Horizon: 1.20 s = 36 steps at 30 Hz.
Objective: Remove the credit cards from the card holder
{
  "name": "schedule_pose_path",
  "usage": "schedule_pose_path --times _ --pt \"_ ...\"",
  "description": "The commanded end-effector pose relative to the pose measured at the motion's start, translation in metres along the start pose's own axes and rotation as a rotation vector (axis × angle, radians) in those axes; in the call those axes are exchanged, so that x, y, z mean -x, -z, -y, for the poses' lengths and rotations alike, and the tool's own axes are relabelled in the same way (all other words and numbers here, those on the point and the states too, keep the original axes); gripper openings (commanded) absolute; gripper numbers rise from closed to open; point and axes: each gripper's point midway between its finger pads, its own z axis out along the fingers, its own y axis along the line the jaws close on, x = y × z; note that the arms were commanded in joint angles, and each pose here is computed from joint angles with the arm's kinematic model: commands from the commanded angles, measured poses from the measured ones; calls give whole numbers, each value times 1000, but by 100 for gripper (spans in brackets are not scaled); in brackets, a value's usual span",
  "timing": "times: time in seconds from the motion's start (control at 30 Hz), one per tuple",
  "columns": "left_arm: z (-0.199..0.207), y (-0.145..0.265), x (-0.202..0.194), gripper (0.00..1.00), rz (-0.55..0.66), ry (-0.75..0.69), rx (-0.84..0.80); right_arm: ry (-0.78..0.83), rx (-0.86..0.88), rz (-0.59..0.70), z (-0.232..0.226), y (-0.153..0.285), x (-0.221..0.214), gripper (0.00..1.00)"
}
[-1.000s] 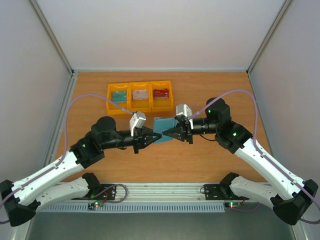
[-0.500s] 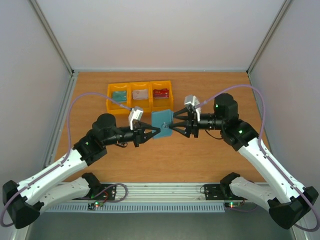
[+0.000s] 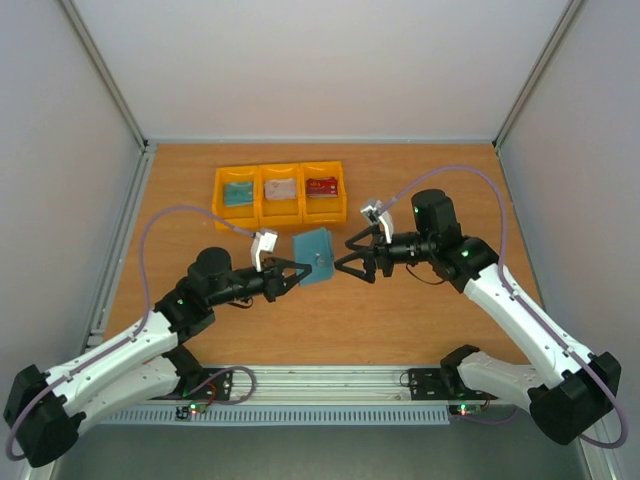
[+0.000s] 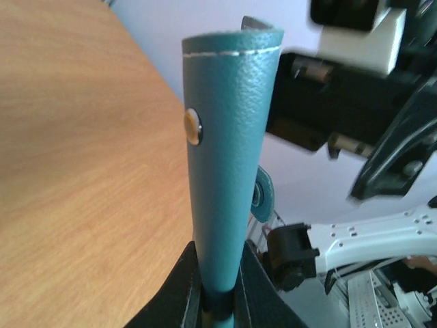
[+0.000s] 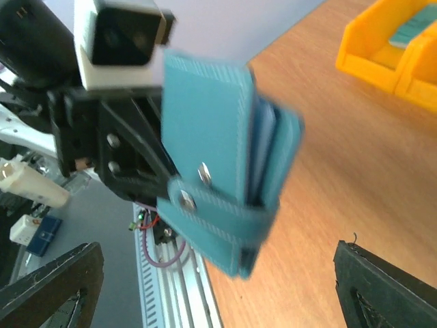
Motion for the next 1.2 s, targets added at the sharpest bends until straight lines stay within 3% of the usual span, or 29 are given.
schedule_pose_path --times 0.0,0.2,0.43,0.67,0.73,0.83,0.87,1.03,1.17 --pt "37 12 43 0 182 -86 -135 -31 -35 -18 3 -6 -22 92" --pt "56 17 46 0 186 -169 -210 95 63 39 -23 -28 -10 87" --pt "66 18 45 0 158 -195 -247 127 116 51 -35 -29 -4 38" --pt "62 17 35 0 119 -194 -247 161 168 43 -53 -20 -1 2" --pt "59 16 29 3 96 -201 -241 170 169 8 -57 -17 -2 1" --pt "64 22 21 38 54 -274 -252 205 133 -95 -59 -8 -14 1" --pt "68 26 18 43 36 -344 -255 218 118 -141 -59 -3 -22 1" --pt "55 44 -13 49 -148 -592 -165 266 -21 -416 -36 12 -68 1" --pt "52 53 -41 58 -327 -721 -224 416 33 -540 -46 10 -93 2"
